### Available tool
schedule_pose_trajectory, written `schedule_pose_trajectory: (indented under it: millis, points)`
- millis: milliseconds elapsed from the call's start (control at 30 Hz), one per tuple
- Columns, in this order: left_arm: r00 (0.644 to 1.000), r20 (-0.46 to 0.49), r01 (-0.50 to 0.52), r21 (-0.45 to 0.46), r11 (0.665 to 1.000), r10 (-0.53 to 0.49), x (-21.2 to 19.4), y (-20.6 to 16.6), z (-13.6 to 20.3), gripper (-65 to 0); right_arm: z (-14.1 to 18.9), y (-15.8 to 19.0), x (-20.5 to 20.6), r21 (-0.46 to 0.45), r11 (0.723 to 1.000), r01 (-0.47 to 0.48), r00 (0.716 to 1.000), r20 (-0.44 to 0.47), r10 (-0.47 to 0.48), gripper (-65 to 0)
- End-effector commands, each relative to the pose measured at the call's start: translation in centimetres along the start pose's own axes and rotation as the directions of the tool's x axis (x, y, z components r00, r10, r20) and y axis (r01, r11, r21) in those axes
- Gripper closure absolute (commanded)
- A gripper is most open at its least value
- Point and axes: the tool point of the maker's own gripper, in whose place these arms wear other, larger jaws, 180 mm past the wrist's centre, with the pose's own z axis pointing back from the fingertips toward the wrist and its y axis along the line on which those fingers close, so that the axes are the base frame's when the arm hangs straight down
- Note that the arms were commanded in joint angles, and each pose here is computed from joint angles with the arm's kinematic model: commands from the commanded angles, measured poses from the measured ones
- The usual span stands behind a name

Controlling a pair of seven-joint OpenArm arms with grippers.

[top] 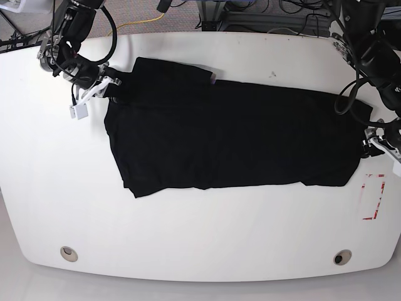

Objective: Fold the T-shirt properly
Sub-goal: 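Adjust the right gripper's grip along the shirt edge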

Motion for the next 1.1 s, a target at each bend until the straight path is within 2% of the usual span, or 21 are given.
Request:
schedule_pose_trajectory:
  millis: [0,100,167,267,367,533,667,767,900,1067]
  points:
    - [0.995,0.087,0.037,0.037,0.999,-0.040,3.5,1.1,2.0,-36.0,0.5,0.3,1.6,0.008,1.000,-0.022,0.998,0.051,0.022,-8.1]
    - [0.993,0.101,0.054,0.058,0.997,-0.060,4.2,1.5,2.8,-36.0,0.5,0.5,1.7,0.014,1.000,-0.024,0.998,0.057,0.023,-17.9]
    - [0.993,0.087,0.072,0.070,0.995,-0.078,3.6,1.5,3.0,-36.0,0.8,0.9,2.0,0.013,0.999,-0.047,0.997,0.068,0.046,-28.2]
    - [0.992,0.058,0.103,0.097,0.990,-0.109,2.1,1.6,3.5,-36.0,1.7,2.0,2.5,0.004,0.995,-0.103,0.991,0.087,0.102,-40.3]
    - [0.990,0.025,0.141,0.055,0.989,-0.142,0.2,-1.0,2.1,-36.0,2.4,3.2,2.4,-0.001,0.990,-0.143,0.985,0.099,0.143,-48.5]
    - [0.973,-0.031,0.231,0.024,0.973,-0.230,-2.5,-3.4,1.4,-36.0,3.5,4.0,-0.3,0.015,0.992,-0.128,0.990,0.065,0.127,-49.6]
    - [0.964,0.009,0.267,-0.016,0.964,-0.267,-3.1,-5.0,0.4,-36.0,4.2,4.1,-2.9,0.050,0.997,-0.065,0.998,0.028,0.063,-49.6]
    - [0.958,0.024,0.288,-0.038,0.957,-0.287,-3.6,-5.8,0.0,-35.8,4.7,3.8,-4.5,0.042,0.999,-0.030,1.000,-0.004,0.030,-49.5]
    - [0.950,0.010,0.312,-0.031,0.950,-0.312,-4.1,-5.9,-0.6,-35.8,4.5,2.9,-5.4,0.012,1.000,-0.019,0.999,-0.036,0.020,-49.5]
    - [0.948,-0.023,0.318,-0.008,0.948,-0.318,-4.9,-5.1,-1.1,-35.8,3.4,1.3,-5.9,0.003,0.999,0.043,0.998,-0.053,-0.043,-49.5]
